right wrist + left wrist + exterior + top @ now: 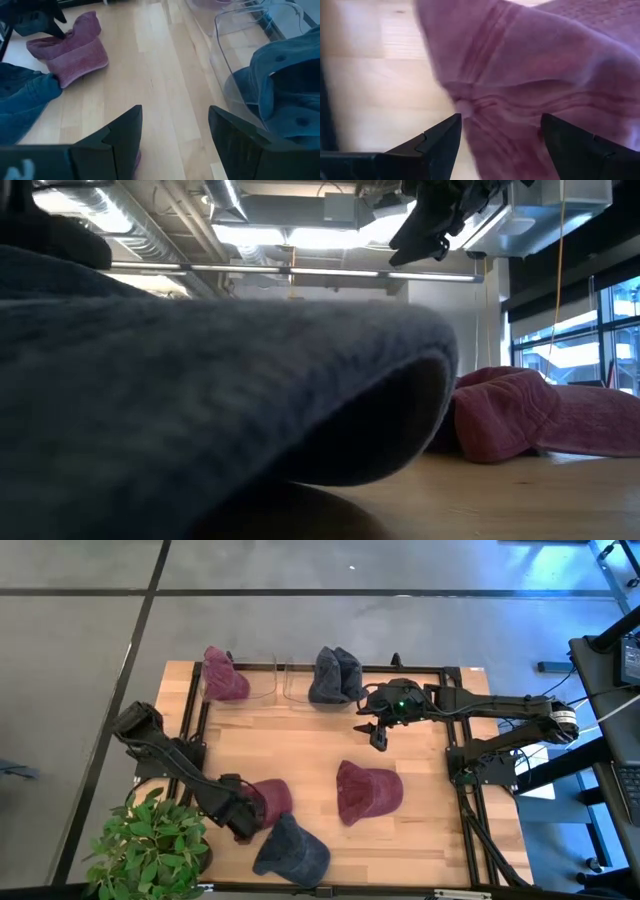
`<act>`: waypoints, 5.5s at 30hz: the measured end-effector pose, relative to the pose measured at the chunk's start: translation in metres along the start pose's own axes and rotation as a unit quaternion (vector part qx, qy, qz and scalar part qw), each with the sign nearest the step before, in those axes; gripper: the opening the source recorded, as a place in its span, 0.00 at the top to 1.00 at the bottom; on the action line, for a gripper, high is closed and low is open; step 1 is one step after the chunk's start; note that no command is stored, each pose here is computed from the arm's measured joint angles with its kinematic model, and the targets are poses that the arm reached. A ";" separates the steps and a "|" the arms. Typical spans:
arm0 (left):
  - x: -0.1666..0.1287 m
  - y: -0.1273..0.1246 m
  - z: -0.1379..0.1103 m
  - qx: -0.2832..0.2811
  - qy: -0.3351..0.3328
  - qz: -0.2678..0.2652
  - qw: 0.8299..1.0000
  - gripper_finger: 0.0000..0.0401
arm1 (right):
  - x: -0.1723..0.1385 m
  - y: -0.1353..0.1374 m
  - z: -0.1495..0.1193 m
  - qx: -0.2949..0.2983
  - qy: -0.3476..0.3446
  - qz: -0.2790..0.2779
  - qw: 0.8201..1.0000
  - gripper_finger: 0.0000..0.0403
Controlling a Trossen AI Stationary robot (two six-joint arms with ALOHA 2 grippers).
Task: Pick & Place hat
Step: Put the left dark red cap into the left transparent bin
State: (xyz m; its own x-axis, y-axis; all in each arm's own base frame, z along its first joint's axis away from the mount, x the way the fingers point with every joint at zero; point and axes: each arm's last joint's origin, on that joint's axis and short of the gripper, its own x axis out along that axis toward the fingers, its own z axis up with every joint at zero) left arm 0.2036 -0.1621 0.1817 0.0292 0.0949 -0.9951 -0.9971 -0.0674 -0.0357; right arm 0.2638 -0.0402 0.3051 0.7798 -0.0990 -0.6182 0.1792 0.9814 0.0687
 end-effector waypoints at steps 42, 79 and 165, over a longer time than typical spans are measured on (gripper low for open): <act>0.047 0.027 0.012 0.051 0.027 -0.033 0.998 0.69 | 0.000 0.000 0.000 0.013 0.001 -0.001 1.000 0.44; -0.149 -0.060 0.141 0.186 -0.261 -0.343 0.883 0.95 | 0.000 0.000 0.001 -0.013 -0.006 -0.001 1.000 0.44; -0.114 -0.014 0.353 0.228 -0.155 0.155 0.949 0.85 | 0.000 -0.004 0.002 0.025 -0.017 -0.066 0.997 0.44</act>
State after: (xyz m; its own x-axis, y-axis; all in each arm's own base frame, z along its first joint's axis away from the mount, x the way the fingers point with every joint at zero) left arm 0.1895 0.1783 0.3286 -0.2221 0.4336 -0.8733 -0.8830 0.2905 0.3688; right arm 0.2646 -0.0444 0.3065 0.7665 -0.2333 -0.5984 0.3108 0.9501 0.0278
